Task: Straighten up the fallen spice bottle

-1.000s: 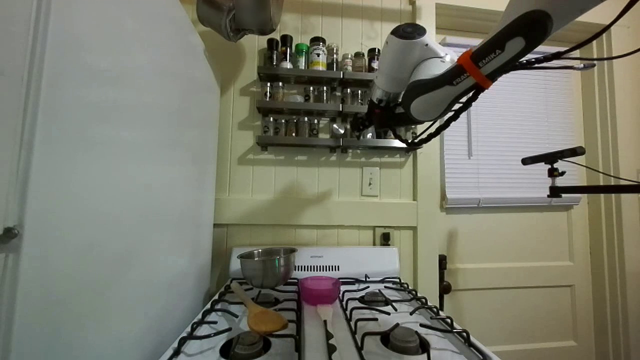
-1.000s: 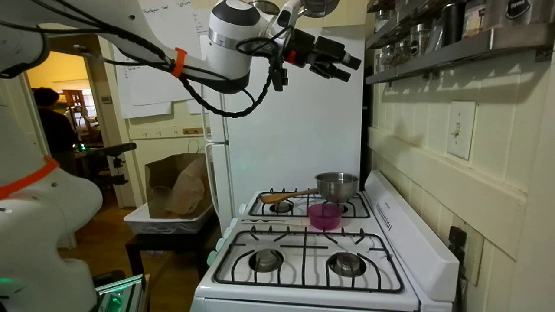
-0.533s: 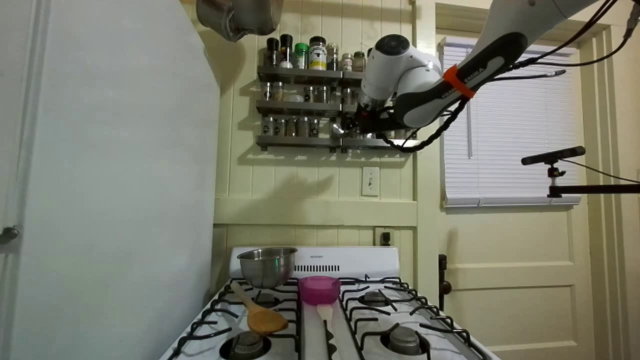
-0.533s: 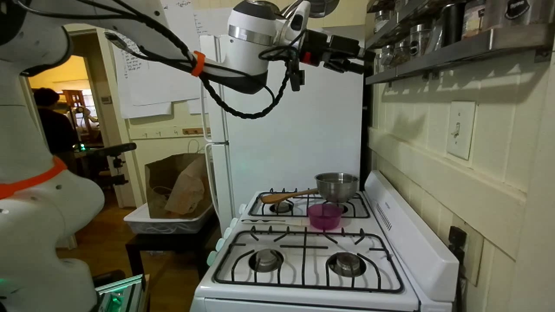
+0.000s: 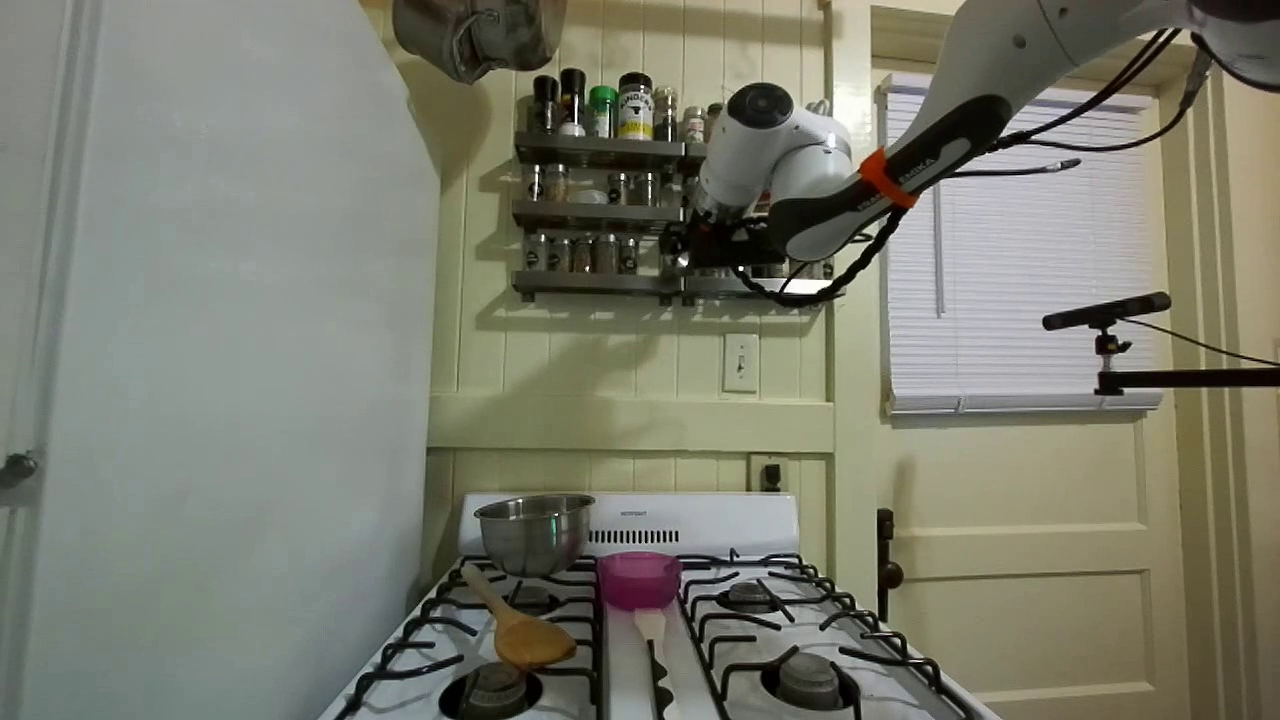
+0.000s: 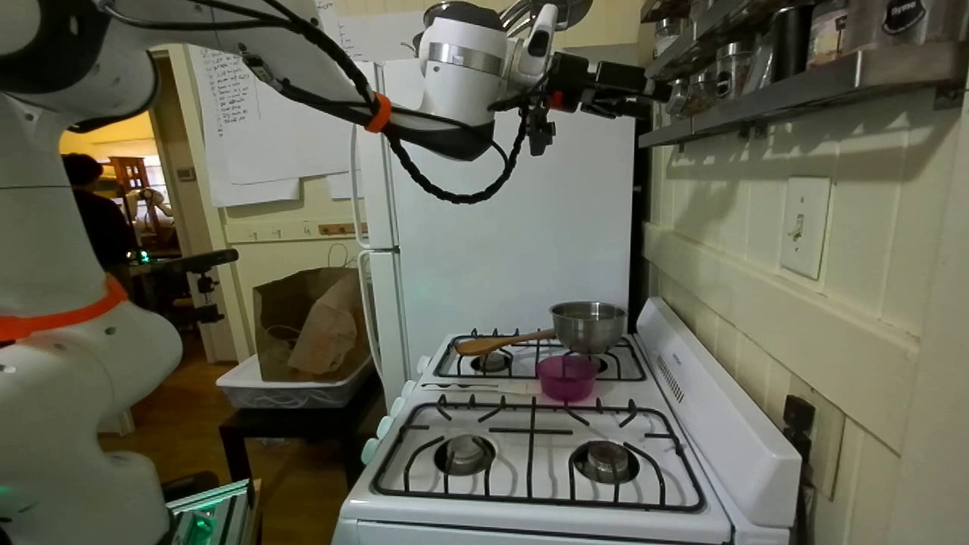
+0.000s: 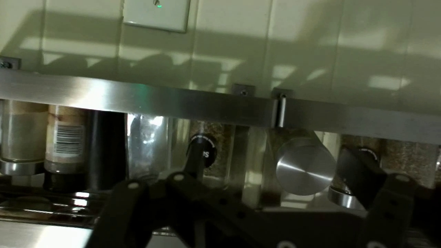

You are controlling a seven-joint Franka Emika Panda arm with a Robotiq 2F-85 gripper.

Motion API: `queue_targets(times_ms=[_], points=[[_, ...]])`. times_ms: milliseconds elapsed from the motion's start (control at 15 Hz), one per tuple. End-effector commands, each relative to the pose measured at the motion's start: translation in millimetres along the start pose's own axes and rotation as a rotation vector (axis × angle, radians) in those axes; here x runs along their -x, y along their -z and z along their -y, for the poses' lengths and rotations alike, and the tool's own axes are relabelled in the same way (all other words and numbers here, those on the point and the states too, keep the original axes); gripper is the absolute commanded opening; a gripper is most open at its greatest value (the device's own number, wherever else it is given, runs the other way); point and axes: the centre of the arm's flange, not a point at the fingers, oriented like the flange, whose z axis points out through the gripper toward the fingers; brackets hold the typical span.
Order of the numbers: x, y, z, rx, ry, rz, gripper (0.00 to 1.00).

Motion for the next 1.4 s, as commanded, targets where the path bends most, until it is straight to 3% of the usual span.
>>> queue_targets(times_ms=[0,933,1333], points=[[-1.5,-11.8,14.6,-0.024,-0.042,-0.051,1.00],[8.2,-26.2,25.4,-0.031,-0.066,-0.140,1.00],[38.2,-13.9,38.9,-0.032,0.078,-0.324,1.00]])
